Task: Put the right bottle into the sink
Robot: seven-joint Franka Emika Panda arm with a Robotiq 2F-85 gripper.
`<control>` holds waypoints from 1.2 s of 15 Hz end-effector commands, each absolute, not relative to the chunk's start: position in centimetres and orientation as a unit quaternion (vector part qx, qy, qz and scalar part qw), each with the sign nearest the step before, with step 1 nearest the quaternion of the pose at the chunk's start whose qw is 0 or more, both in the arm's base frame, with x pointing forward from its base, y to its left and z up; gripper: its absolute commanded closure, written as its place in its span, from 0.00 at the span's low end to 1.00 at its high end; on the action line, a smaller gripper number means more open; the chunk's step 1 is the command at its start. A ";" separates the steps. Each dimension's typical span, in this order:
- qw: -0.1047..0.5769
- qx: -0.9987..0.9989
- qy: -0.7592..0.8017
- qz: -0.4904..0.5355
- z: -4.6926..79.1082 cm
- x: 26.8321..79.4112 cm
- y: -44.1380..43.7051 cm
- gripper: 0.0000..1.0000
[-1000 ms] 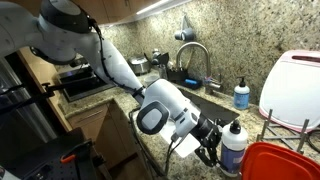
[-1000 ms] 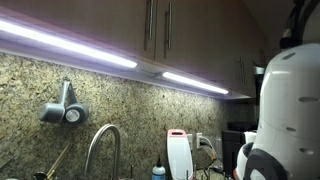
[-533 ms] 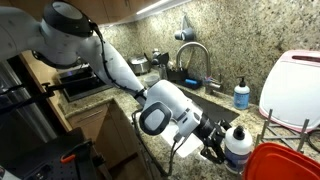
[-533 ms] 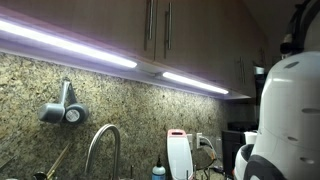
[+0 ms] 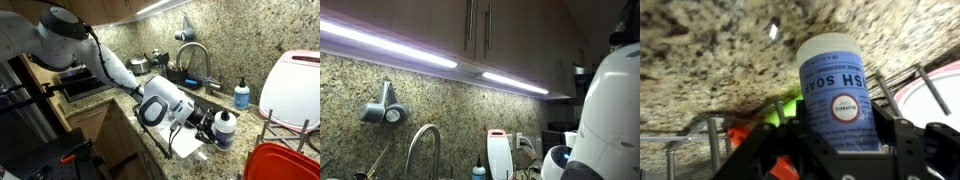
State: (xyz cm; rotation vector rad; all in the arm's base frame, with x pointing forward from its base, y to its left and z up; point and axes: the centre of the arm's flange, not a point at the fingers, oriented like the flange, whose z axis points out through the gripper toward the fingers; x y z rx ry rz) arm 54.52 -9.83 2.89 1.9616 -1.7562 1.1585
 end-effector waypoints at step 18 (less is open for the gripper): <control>-0.083 0.754 -0.578 0.302 4.9 65.7 -0.3 0.63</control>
